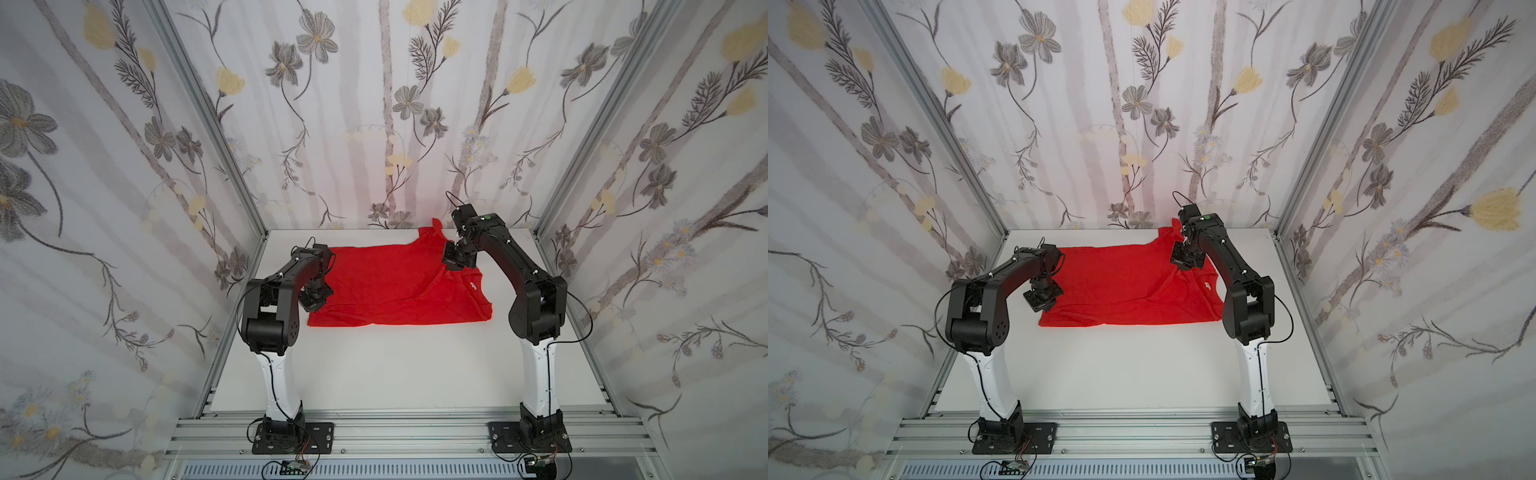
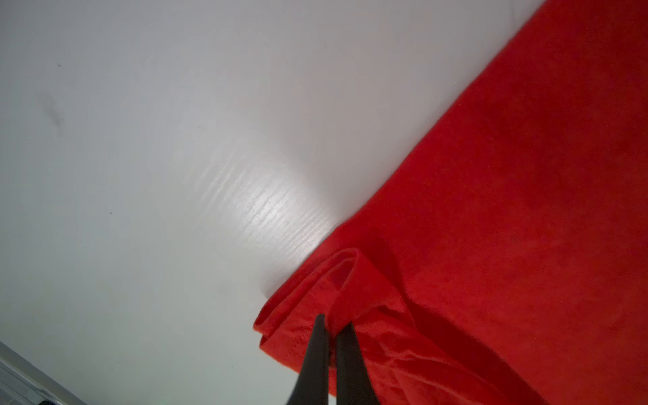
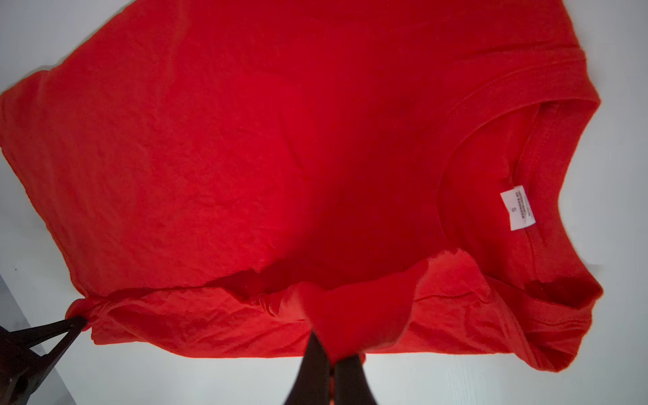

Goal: Fold and stack t-shirts
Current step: Fold the T-shirt.

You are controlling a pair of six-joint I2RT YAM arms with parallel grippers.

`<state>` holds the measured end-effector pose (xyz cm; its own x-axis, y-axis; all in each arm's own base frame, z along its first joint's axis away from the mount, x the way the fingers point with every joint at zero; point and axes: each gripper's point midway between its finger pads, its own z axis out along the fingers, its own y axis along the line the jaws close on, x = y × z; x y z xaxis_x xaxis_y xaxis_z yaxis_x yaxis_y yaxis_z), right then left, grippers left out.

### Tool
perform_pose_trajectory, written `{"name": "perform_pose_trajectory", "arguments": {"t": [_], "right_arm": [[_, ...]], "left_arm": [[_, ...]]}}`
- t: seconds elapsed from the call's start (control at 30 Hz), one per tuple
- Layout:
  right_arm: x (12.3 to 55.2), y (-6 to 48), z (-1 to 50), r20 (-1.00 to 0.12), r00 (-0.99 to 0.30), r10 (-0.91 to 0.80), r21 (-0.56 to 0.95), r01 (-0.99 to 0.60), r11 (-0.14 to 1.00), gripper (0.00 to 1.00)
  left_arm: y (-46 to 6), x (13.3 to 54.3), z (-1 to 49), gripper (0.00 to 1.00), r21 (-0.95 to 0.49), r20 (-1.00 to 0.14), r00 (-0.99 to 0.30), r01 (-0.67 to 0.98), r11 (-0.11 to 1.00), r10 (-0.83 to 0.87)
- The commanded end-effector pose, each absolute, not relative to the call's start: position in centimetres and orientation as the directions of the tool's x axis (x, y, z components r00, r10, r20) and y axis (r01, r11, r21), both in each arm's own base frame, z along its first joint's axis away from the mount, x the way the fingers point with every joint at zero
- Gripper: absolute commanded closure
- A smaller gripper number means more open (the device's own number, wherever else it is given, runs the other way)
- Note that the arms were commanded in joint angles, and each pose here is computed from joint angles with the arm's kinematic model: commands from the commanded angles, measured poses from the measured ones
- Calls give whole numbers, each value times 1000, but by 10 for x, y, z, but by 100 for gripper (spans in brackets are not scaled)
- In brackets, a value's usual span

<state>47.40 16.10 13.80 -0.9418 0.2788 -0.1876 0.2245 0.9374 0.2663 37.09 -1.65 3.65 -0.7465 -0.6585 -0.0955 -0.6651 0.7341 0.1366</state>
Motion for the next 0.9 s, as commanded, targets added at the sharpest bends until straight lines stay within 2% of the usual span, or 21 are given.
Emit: {"name": "perform_pose_trajectory", "arguments": {"t": [0.0, 0.2, 0.37, 0.4, 0.47, 0.53, 0.57, 0.6, 0.63, 0.73, 0.77, 0.87], "right_arm": [[480, 162, 134, -191, -945, 265, 263, 211, 941, 100], [490, 165, 120, -185, -944, 272, 254, 222, 942, 100], [506, 172, 112, -195, -946, 259, 268, 202, 942, 100], [507, 173, 109, -193, -947, 256, 270, 200, 942, 100], [511, 174, 101, -189, -949, 253, 269, 198, 943, 100], [517, 177, 92, -172, -951, 255, 286, 200, 937, 80], [520, 177, 88, -165, -952, 259, 295, 203, 934, 71], [524, 178, 85, -158, -951, 266, 312, 208, 927, 56], [529, 177, 82, -153, -949, 276, 327, 215, 920, 44], [541, 174, 88, -155, -940, 305, 378, 229, 897, 17], [543, 172, 91, -161, -937, 310, 386, 230, 894, 1], [547, 166, 112, -192, -929, 316, 412, 216, 885, 0]], "left_arm": [[-11, 372, 38, 100, 159, -111, -736, -676, 719, -668], [5, 365, 50, 100, 197, -188, -680, -733, 652, -708], [2, 361, 39, 100, 203, -143, -681, -731, 652, -718], [0, 362, 38, 98, 194, -138, -679, -732, 653, -721], [-2, 361, 37, 80, 181, -135, -673, -738, 650, -727], [-2, 361, 42, 47, 163, -147, -666, -745, 647, -731], [-2, 361, 45, 35, 156, -154, -663, -748, 645, -733], [-1, 362, 50, 23, 145, -168, -659, -752, 643, -733], [0, 363, 56, 17, 134, -182, -654, -756, 640, -734], [5, 363, 75, 8, 116, -219, -630, -775, 621, -745], [5, 362, 80, 6, 107, -226, -618, -784, 611, -753], [10, 349, 89, 4, 76, -239, -568, -820, 568, -788]]}}
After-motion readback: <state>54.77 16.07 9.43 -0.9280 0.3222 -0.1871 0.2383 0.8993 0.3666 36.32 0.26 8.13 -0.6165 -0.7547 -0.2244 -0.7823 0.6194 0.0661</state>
